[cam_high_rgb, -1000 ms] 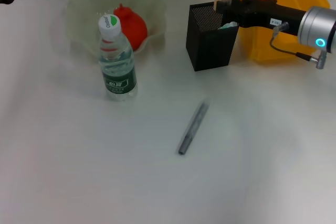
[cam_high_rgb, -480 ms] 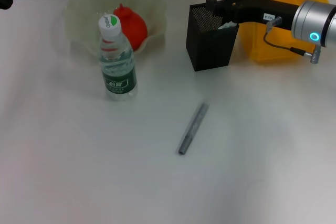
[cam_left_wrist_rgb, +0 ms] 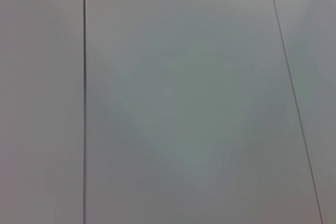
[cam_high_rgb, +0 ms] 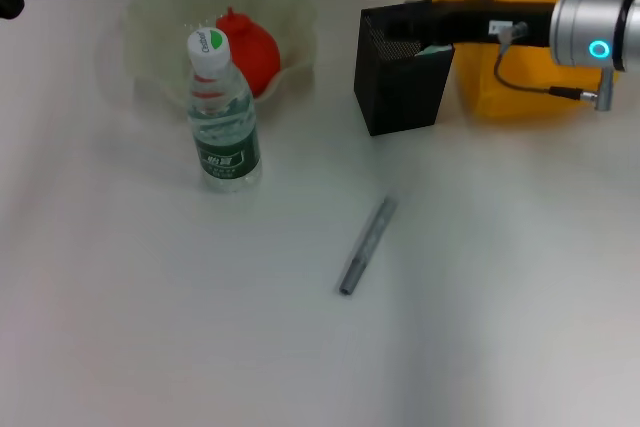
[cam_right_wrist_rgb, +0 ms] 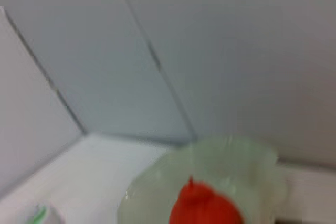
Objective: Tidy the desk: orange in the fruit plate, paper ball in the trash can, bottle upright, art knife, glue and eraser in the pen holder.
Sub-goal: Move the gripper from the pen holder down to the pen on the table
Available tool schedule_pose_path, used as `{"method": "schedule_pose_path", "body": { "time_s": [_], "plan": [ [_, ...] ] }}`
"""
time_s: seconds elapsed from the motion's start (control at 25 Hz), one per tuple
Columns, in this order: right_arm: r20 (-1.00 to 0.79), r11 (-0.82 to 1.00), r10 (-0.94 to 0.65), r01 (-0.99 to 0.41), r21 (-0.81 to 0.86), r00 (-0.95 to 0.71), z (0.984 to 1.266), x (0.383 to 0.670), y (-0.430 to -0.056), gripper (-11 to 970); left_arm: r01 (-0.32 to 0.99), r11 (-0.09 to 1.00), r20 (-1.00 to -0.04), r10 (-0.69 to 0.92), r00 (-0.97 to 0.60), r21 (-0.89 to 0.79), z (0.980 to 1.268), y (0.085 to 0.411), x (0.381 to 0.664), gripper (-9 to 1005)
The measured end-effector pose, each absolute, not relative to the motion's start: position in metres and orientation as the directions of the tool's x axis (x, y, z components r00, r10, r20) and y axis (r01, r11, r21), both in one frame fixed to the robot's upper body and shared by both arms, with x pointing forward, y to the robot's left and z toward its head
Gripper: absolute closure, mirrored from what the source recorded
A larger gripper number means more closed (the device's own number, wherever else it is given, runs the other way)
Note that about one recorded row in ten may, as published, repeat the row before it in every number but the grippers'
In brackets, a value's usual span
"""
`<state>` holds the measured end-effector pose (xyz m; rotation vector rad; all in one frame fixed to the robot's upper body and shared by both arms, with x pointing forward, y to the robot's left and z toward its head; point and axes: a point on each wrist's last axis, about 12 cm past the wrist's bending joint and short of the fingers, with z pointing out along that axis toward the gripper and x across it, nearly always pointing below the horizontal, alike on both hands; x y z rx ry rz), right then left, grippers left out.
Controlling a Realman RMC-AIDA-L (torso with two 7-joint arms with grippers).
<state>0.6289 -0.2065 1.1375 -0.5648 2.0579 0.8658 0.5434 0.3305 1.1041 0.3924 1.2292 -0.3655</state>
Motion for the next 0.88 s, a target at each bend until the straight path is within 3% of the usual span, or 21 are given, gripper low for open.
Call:
{"method": "schedule_pose_path", "body": {
  "time_s": [0.28, 0.48, 0.88],
  "plan": [
    [-0.525, 0.78, -0.328, -0.539, 0.319, -0.786, 1.177, 0.622, -0.169, 266, 0.475, 0.876, -0.955, -0.061, 0.291, 0.089, 1.102, 0.33, 0.542, 377],
    [-0.358, 0.824, -0.396, -0.499, 0.269, -0.846, 1.189, 0.628, -0.144, 266, 0.48, 0.872, -0.954, -0.064, 0.295, 0.09, 1.103, 0.328, 0.542, 377],
    [-0.358, 0.852, -0.41, -0.492, 0.178, -0.839, 1.197, 0.637, -0.143, 266, 0.474, 0.876, -0.952, -0.067, 0.3, 0.088, 1.101, 0.328, 0.541, 377]
  ]
}}
